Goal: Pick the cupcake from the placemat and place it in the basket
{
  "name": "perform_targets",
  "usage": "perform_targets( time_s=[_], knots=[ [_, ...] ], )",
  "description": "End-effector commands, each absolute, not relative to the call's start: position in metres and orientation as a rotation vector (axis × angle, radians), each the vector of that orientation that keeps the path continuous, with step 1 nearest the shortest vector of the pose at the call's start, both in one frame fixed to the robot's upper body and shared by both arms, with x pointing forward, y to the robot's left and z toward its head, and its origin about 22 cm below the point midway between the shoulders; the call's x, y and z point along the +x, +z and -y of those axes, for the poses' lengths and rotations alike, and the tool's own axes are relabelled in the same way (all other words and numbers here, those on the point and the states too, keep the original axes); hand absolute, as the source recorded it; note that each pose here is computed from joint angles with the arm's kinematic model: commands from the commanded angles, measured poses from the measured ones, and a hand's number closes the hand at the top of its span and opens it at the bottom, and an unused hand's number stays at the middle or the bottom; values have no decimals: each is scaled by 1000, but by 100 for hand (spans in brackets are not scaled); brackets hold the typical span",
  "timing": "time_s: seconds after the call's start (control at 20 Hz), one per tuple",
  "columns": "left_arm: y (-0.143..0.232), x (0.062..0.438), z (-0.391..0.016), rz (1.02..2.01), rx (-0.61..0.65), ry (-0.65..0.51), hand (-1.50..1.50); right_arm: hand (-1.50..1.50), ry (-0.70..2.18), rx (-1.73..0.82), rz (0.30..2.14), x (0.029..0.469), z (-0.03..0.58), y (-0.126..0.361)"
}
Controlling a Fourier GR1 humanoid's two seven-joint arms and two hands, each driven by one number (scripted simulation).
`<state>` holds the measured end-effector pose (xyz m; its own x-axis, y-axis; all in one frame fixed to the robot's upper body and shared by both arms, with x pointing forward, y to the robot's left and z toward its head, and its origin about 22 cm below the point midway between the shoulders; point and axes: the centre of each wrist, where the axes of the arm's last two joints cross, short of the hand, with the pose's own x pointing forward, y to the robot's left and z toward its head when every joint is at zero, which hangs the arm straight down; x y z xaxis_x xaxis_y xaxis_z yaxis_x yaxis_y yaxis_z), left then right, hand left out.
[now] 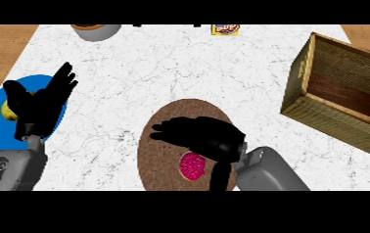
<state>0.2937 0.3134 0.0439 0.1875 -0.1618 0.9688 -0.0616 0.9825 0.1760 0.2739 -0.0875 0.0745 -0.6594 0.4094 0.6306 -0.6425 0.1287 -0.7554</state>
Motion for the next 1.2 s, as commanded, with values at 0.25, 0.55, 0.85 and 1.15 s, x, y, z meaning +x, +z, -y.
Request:
perform_targets(
  time_s=[0.25,0.55,0.85,1.15],
  knots=[
    [39,308,-327,1389,180,-69,0,-150,1740,178,1562,294,93,59],
    [34,289,-320,1385,206,-81,0,-150,1724,245,1534,298,107,54],
    [43,302,-314,1382,186,-68,0,-150,1724,326,1570,289,118,48],
    [39,300,-321,1392,190,-79,0,-150,1786,279,1560,278,108,26]
  ],
)
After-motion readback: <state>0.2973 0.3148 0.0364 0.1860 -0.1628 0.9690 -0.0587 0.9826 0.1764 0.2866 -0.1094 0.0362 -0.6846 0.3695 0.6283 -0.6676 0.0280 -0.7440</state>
